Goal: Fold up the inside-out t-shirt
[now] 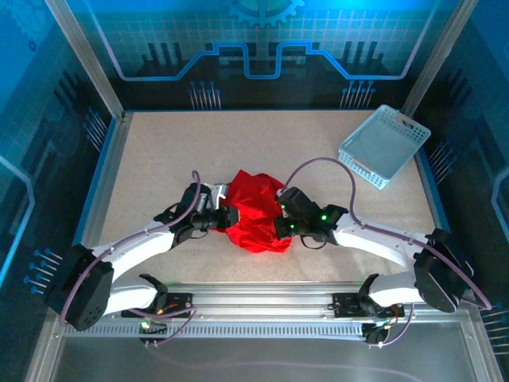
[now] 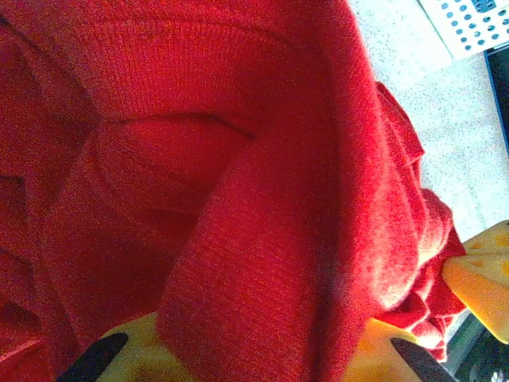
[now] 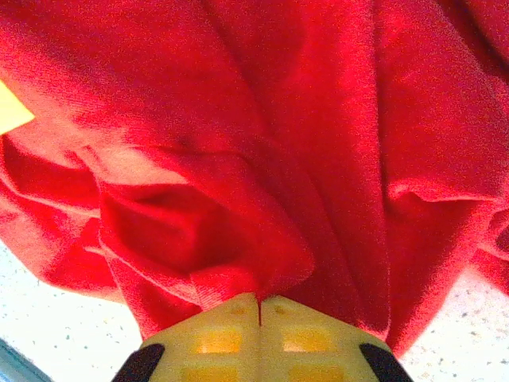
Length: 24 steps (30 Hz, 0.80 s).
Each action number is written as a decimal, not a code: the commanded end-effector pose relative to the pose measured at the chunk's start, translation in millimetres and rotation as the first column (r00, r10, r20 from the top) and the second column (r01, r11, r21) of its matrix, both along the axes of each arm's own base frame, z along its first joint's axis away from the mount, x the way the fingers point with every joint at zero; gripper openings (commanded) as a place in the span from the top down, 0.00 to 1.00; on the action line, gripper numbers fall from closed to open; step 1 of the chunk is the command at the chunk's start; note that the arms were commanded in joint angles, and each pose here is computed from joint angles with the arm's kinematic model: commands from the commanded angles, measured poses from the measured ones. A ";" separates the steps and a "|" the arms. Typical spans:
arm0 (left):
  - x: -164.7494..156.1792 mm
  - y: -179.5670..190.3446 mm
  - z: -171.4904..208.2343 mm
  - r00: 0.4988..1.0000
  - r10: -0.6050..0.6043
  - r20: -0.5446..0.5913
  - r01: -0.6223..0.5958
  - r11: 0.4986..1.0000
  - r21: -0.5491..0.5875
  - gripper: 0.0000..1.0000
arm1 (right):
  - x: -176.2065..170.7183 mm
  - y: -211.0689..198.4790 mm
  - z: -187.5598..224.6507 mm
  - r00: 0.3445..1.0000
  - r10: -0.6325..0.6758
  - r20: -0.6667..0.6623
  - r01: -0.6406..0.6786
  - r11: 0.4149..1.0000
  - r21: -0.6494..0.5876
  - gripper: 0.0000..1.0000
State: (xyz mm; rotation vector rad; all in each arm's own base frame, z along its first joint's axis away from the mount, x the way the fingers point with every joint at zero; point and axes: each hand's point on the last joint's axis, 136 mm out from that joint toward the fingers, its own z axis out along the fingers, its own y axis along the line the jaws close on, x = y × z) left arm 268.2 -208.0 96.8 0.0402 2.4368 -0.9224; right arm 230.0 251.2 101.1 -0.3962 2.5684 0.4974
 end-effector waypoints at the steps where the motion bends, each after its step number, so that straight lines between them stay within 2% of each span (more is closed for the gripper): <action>1: 8.1 6.1 0.7 1.000 0.011 0.013 -0.011 0.998 0.056 0.76 | 10.1 -6.5 33.0 0.997 -0.040 0.068 0.036 0.998 0.053 1.00; 5: 22.0 20.2 -2.9 0.998 0.069 -0.001 -0.068 0.981 0.184 0.61 | 2.7 -14.7 88.7 0.987 -0.030 0.158 0.000 0.983 0.181 1.00; 6: 25.9 25.9 -4.0 0.995 0.096 -0.012 -0.090 0.970 0.226 0.53 | -1.4 -15.4 103.4 0.983 -0.026 0.183 -0.015 0.976 0.218 1.00; 10: 34.0 52.5 13.7 0.968 0.248 -0.041 -0.215 0.900 0.380 0.30 | -13.9 -15.8 143.2 0.972 -0.030 0.231 -0.053 0.937 0.345 1.00; 12: 26.6 49.7 37.3 0.968 0.248 0.040 -0.242 0.880 0.409 0.16 | -15.2 -13.2 149.9 0.971 -0.031 0.238 -0.063 0.923 0.379 1.00; 13: 19.4 45.2 50.7 0.968 0.230 0.101 -0.250 0.872 0.422 0.05 | -14.8 -11.7 149.6 0.971 -0.035 0.237 -0.063 0.918 0.391 1.00; 14: 11.9 40.8 61.7 0.967 0.212 0.141 -0.252 0.872 0.419 0.01 | -13.7 -10.0 149.0 0.971 -0.038 0.236 -0.062 0.914 0.400 1.00; 18: -13.3 41.6 76.0 0.960 0.236 0.153 -0.277 0.890 0.362 0.01 | -9.3 2.7 149.7 0.972 -0.028 0.235 -0.080 0.895 0.438 1.00; 19: -18.0 35.5 79.4 0.965 0.213 0.157 -0.253 0.915 0.313 0.01 | -8.2 5.5 150.2 0.971 -0.026 0.236 -0.084 0.892 0.444 1.00; 22: -36.0 -4.4 93.4 0.981 0.040 0.191 -0.069 0.987 0.149 0.01 | -7.1 13.1 148.6 0.973 -0.005 0.233 -0.102 0.890 0.444 1.00; 24: -46.4 -28.2 104.7 0.974 -0.055 0.218 0.043 0.997 0.060 0.01 | -7.9 17.3 148.6 0.972 0.013 0.233 -0.118 0.889 0.442 1.00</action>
